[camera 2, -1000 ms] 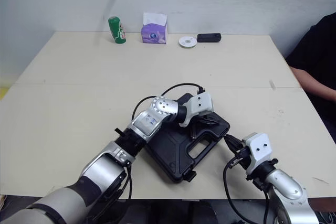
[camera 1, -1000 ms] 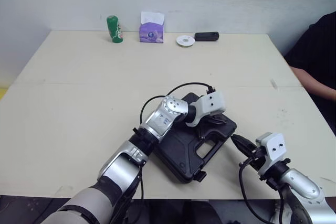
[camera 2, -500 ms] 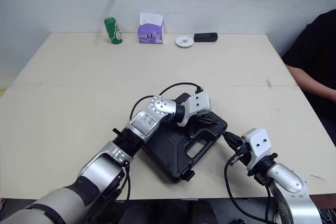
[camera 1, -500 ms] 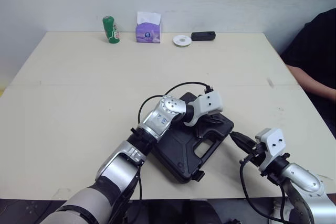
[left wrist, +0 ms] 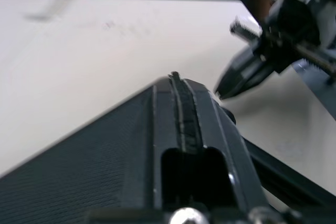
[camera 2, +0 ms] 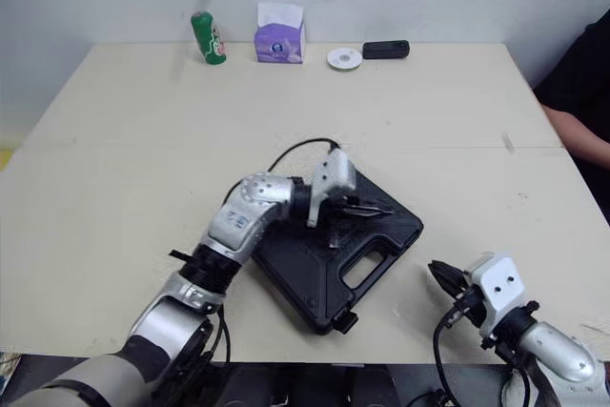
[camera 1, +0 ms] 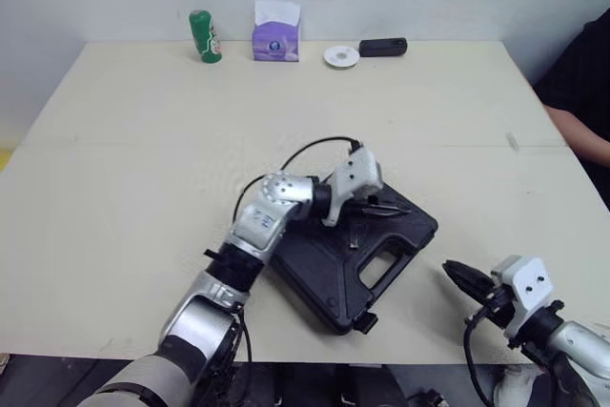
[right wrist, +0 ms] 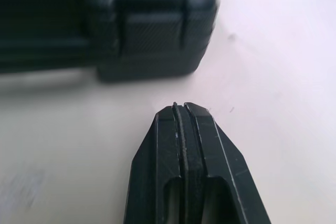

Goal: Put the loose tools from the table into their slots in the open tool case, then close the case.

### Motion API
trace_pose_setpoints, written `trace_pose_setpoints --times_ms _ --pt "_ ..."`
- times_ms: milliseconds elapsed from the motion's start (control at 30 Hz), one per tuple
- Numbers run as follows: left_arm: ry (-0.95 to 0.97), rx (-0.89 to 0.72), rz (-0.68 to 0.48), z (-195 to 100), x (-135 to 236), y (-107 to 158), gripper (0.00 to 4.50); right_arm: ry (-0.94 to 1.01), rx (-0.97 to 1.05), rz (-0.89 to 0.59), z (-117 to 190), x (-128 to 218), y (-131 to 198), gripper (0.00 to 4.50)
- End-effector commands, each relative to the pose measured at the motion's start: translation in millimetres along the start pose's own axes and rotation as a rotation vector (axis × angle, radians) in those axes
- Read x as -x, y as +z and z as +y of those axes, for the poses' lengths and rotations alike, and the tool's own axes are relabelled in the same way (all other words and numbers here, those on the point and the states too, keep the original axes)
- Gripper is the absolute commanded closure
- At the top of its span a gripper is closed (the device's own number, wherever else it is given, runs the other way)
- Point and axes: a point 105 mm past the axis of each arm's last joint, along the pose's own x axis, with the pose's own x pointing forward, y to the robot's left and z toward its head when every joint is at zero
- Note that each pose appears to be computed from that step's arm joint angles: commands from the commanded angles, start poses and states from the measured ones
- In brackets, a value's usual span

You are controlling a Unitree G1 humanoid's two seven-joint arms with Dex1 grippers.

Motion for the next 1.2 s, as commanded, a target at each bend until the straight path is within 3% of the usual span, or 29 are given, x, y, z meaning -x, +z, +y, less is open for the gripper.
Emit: trace_pose_setpoints --times_ms 33,433,1000,1200 --pt "-0.096 -0.127 -0.084 -16.3 15.6 30.7 4.50 0.032 0.064 -0.045 1.8 7.5 14.7 4.42" --pt "-0.194 -0.148 0.044 -59.8 59.3 8.6 4.50 0.172 0.048 -0.013 41.1 8.9 1.4 4.42" --pt "-0.253 -0.041 0.175 -103.4 56.2 -22.7 4.50 0.295 -0.012 0.064 78.0 31.8 -7.6 4.42" --pt "-0.220 0.079 0.426 -109.9 73.8 -74.5 4.50 0.300 -0.027 0.065 82.7 32.2 -7.0 4.42"
